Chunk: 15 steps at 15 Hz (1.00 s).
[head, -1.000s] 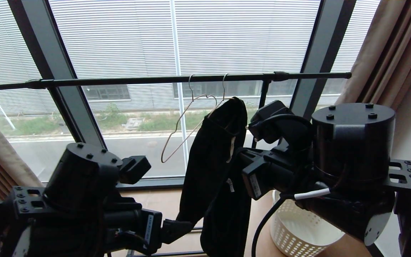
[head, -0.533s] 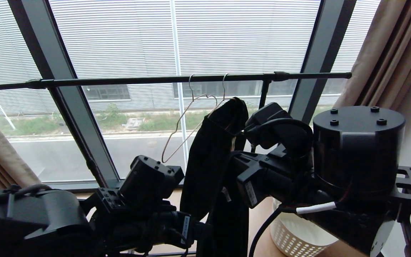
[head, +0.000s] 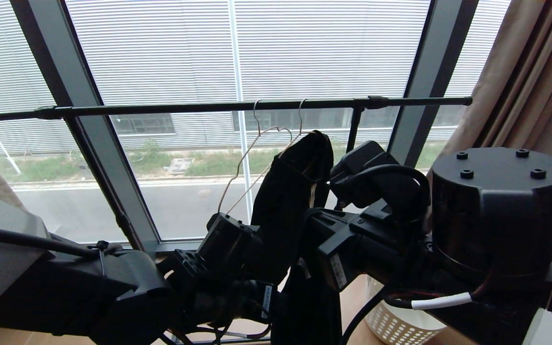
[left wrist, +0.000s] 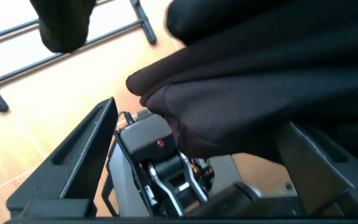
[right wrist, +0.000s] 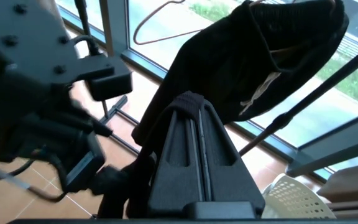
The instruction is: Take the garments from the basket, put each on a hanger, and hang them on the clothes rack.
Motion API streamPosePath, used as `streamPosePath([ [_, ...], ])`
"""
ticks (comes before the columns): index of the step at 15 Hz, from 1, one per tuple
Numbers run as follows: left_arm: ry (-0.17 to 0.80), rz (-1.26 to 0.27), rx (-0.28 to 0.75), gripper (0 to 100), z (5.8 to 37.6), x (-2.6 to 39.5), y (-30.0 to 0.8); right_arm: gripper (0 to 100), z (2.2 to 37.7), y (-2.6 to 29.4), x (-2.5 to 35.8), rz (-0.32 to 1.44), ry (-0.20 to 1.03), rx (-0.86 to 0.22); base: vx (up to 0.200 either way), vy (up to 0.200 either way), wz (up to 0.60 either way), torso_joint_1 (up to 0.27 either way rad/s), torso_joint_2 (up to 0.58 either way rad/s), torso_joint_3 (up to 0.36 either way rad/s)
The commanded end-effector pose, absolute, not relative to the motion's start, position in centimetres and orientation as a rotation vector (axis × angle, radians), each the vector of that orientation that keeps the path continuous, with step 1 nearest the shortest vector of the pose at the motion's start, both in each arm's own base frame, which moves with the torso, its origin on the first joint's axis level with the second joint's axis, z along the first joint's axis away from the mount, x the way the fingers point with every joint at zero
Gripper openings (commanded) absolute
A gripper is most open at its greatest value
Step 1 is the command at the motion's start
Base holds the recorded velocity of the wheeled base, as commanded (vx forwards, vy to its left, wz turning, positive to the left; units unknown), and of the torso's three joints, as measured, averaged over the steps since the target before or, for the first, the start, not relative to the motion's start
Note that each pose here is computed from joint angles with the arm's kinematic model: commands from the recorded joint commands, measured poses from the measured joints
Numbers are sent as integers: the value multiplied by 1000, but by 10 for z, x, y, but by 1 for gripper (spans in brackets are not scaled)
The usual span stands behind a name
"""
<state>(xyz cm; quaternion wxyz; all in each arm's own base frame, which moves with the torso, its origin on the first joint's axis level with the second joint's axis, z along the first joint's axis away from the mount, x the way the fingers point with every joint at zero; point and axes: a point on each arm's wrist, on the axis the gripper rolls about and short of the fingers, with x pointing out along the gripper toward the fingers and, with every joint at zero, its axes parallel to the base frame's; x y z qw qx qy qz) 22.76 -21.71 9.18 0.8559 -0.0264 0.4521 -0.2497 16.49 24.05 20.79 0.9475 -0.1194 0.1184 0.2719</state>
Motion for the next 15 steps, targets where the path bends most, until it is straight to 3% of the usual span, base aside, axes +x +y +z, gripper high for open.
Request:
streamPosePath([
  [1, 955, -520, -55, 100, 90, 229, -217, 0, 210, 236, 162, 554, 235, -238, 0, 0, 0, 0, 0, 0],
  [6, 908, -563, -48, 100, 104, 218, -225, 0, 210, 237, 164, 556, 243, -219, 0, 0, 0, 0, 0, 0],
  [9, 920, -555, -39, 100, 97, 224, -231, 0, 211, 236, 163, 563, 245, -204, 0, 0, 0, 0, 0, 0],
  [15, 922, -467, -50, 100, 92, 236, -215, 0, 220, 226, 158, 561, 221, -181, 0, 0, 0, 0, 0, 0],
])
